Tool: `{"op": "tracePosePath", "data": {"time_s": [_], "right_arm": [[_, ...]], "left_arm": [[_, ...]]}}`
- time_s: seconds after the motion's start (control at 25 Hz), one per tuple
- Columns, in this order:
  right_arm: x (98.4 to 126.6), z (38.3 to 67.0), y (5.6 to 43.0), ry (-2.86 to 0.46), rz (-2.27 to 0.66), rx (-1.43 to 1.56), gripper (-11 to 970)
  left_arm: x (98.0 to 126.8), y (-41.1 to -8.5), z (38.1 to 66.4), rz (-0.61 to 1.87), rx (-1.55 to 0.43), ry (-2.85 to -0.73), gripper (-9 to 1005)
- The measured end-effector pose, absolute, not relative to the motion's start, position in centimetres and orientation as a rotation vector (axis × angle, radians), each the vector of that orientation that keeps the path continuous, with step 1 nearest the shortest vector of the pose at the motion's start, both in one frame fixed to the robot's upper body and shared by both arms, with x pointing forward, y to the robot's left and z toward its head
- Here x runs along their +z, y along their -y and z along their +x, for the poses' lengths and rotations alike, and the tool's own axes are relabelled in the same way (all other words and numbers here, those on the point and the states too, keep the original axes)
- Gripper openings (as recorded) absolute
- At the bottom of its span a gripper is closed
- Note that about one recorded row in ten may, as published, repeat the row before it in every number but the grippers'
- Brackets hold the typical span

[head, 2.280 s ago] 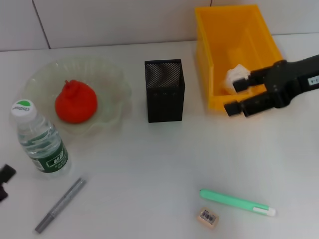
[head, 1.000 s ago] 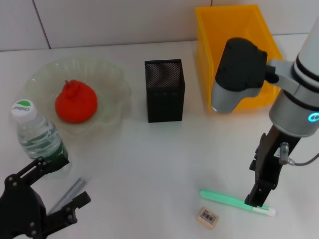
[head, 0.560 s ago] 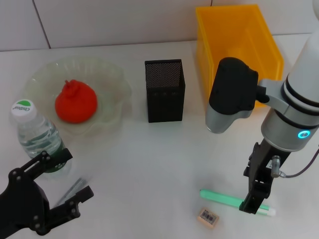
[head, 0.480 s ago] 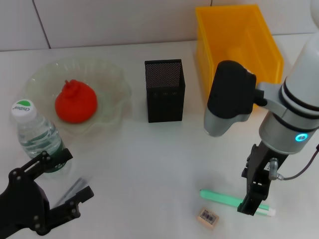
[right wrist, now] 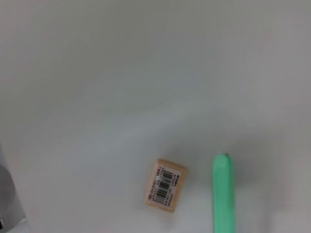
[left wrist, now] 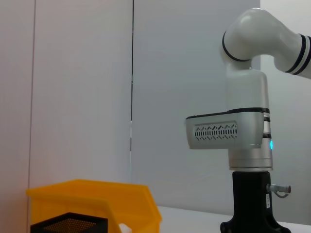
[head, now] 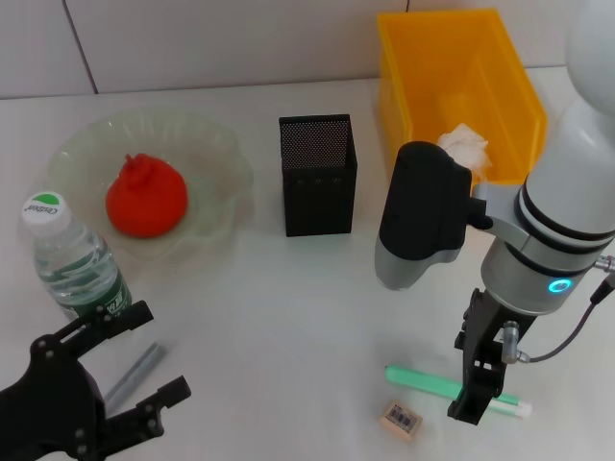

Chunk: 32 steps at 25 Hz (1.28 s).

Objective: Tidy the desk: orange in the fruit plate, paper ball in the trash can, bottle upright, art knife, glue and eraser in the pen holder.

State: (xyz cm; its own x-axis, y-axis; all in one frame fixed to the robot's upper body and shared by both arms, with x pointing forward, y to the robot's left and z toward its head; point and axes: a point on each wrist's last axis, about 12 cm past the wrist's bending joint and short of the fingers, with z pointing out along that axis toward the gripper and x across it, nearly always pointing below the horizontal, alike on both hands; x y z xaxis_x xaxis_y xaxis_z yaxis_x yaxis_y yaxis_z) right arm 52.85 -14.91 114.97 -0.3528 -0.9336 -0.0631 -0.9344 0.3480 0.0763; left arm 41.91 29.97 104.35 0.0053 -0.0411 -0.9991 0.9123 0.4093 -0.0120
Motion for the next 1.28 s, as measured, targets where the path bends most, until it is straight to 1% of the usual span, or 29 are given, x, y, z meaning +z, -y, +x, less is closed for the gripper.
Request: {"op": "tracePosePath", "data": {"time_s": [0.16,0.28,1.12,1.28], "right_arm": [[114.96,52.75,14.74,-2.565,-1.791,0.147,826],[115.0,52.75,14.71,-2.566,-1.786,0.147,806],[114.52,52.52,14.5,-2.552,-1.798,0.138,666],[114.37,52.54,14.48,-2.552,-1.799,0.138,597]], "left_arm": [[104.31,-29.58,42.23,0.899,-0.967,-1.376,812],[104.37,-29.45,42.54,0.922,-0.985,-1.388,812],[104.39,-29.43,42.89,0.933,-0.972,-1.397,812],[104.4,-29.4,42.96,0.934,-0.972,-1.396,812]]}}
